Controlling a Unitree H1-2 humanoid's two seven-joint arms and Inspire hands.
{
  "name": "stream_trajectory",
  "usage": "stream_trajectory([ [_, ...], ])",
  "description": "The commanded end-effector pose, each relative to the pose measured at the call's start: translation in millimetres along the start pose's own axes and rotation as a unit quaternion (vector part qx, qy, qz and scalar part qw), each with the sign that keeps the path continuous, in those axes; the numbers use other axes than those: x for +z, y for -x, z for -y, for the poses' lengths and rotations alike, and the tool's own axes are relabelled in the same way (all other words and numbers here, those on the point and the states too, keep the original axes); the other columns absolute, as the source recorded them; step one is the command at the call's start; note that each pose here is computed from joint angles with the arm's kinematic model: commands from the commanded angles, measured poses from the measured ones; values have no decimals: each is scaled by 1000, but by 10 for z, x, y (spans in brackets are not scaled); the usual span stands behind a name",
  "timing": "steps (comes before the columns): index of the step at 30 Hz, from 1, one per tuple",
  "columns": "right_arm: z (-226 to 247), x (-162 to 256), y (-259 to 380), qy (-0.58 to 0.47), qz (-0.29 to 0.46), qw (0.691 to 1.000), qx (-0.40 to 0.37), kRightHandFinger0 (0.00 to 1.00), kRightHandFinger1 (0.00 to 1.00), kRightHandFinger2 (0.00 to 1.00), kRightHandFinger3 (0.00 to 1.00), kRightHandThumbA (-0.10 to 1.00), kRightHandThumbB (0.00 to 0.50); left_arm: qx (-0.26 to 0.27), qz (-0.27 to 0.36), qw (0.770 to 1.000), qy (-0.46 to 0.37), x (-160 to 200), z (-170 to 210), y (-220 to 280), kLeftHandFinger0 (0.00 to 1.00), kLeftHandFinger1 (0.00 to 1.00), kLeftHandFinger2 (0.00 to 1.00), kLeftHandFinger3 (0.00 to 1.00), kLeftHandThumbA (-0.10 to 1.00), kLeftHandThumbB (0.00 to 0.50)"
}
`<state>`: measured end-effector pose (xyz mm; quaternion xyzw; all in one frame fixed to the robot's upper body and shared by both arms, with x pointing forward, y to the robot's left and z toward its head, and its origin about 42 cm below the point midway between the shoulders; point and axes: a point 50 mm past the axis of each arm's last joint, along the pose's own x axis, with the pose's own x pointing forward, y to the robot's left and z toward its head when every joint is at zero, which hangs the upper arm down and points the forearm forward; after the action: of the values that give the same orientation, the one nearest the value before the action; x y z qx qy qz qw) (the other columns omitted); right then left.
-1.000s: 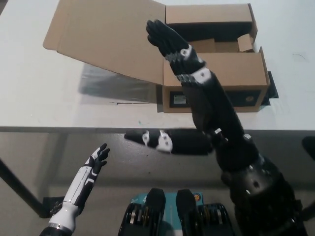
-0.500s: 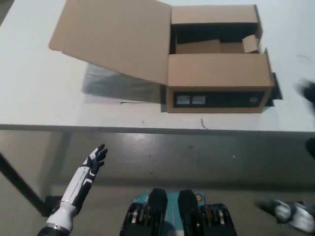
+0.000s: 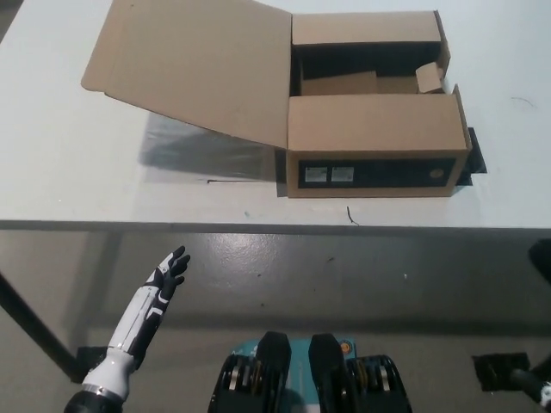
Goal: A small storage box is placed at the center of the table and the robot uses its right hand to slide under its lid and push it upwards to open it
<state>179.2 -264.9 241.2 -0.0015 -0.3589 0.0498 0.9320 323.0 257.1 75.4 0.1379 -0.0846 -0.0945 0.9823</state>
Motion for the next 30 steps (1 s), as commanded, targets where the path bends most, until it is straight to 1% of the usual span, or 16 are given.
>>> stream_trajectory([
  [1,-3,-236,61,7,-4,1000,7,1000,1000,1000,1000,1000,361,-3,30,1000,-6,82,-62,-74,1000,1000,1000,1000,1000,500],
  [3,-21,-448,85,4,-39,999,5,1000,1000,1000,1000,1000,385,-4,31,999,-2,78,-62,-77,1000,1000,1000,1000,1000,500],
  [4,-24,-470,86,3,-42,999,5,1000,1000,1000,1000,1000,385,-4,31,999,-2,77,-62,-77,1000,1000,1000,1000,1000,500],
  [5,-33,-592,102,-3,-64,998,1,1000,1000,1000,1000,1000,412,-5,32,999,-2,73,-53,-74,1000,1000,1000,1000,1000,500],
  [6,-39,-703,102,-13,-81,997,1,1000,1000,1000,1000,1000,423,-4,30,1000,-3,71,-51,-74,1000,1000,1000,1000,1000,500],
  [7,-46,-843,105,-27,-94,995,-1,1000,1000,1000,1000,1000,407,-5,30,1000,-4,73,-53,-76,1000,1000,1000,1000,1000,500],
  [9,-50,-1079,107,-23,-119,993,-7,1000,1000,1000,1000,1000,405,-6,29,1000,-5,85,-57,-72,1000,1000,1000,1000,1000,500],
  [13,-22,-1348,223,0,-156,988,0,1000,1000,1000,1000,1000,358,-3,25,1000,0,57,-26,-4,1000,1000,1000,1000,1000,500],
  [17,-18,-1519,318,-20,-184,983,-1,1000,1000,1000,1000,1000,257,-1,21,1000,-3,42,-25,3,1000,1000,1000,1000,1000,500],
  [18,-12,-1547,334,-24,-188,982,1,1000,1000,1000,1000,1000,248,-1,21,1000,-3,39,-26,4,1000,1000,1000,1000,1000,500],
  [19,-8,-1576,351,-24,-189,982,-2,1000,1000,1000,1000,1000,222,-3,21,1000,-4,43,-28,8,1000,1000,1000,1000,1000,500],
  [20,-10,-1584,359,-24,-192,981,-4,1000,1000,1000,1000,1000,212,-3,22,1000,-3,44,-27,9,1000,1000,1000,1000,1000,500],
  [21,-13,-1594,373,-24,-200,980,-7,1000,1000,1000,1000,1000,220,-3,24,1000,-2,45,-25,11,1000,1000,1000,1000,1000,500],
  [22,-13,-1643,346,-35,-204,978,-6,1000,1000,1000,1000,1000,213,0,26,1000,-3,52,-41,-14,1000,1000,1000,1000,1000,500],
  [25,-17,-1678,365,-40,-207,978,1,1000,1000,1000,1000,1000,172,-1,28,1000,-1,53,-46,-11,1000,1000,1000,1000,1000,500],
  [30,-41,-1724,366,-50,-210,976,6,1000,1000,1000,1000,1000,140,1,28,1000,-5,59,-60,-28,1000,1000,1000,1000,1000,500],
])
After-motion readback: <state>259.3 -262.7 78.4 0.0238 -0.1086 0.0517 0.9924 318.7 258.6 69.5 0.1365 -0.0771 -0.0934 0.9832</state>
